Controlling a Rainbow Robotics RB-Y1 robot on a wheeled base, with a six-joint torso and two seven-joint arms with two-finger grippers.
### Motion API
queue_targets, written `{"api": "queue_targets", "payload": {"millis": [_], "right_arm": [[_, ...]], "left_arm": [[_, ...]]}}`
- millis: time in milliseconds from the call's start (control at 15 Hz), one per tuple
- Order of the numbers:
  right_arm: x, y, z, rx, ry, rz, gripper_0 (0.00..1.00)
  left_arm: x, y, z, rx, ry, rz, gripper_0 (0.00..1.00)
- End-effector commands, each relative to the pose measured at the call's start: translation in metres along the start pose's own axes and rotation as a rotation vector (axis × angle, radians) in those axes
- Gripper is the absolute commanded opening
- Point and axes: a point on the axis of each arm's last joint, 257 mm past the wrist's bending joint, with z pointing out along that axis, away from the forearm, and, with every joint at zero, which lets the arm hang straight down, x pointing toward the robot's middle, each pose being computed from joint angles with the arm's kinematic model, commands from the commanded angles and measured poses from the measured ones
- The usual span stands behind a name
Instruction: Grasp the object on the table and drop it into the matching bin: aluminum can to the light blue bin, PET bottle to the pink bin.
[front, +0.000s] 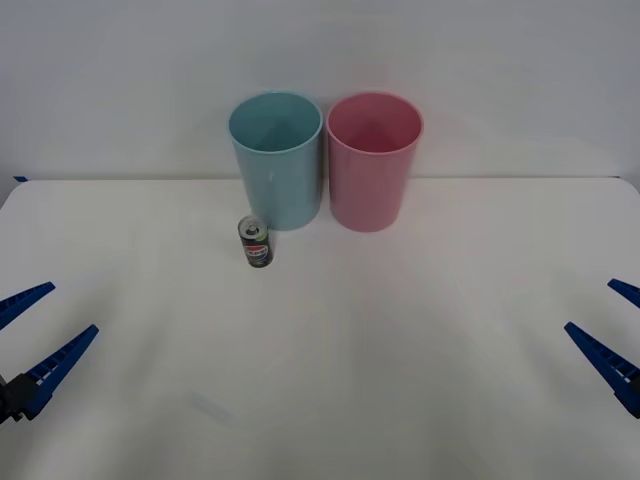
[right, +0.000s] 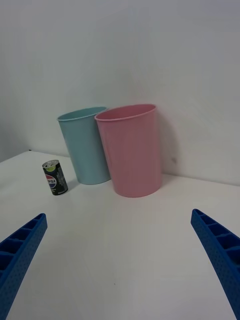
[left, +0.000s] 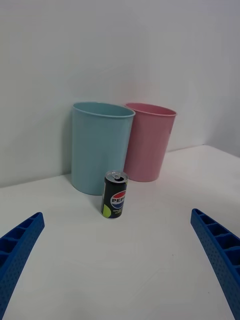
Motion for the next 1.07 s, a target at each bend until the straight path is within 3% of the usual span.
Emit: {"api": "queue_targets", "payload": {"millis": [67,267,467,867,1067], "right_arm": [[0.0,0.0,0.0,0.0,0.0,0.0,1.0],[0.0,0.0,0.0,0.0,0.0,0.0,1.0],[0.0,0.0,0.0,0.0,0.0,0.0,1.0],[0.0,0.0,0.0,0.0,0.0,0.0,1.0],[0.0,0.0,0.0,0.0,0.0,0.0,1.0]], "left_arm": [[0.0,0.0,0.0,0.0,0.0,0.0,1.0],[-0.007,0.001,0.004,-0.008,-0.025,0.007,1.0],[-0.006,0.003,0.003,-0.008,-0.014,0.013,1.0],[0.016,0.004,0.009,-0.033,0.039,0.015,1.0],[0.031,0.004,0.019,-0.061,0.054,-0.006,1.0]]}}
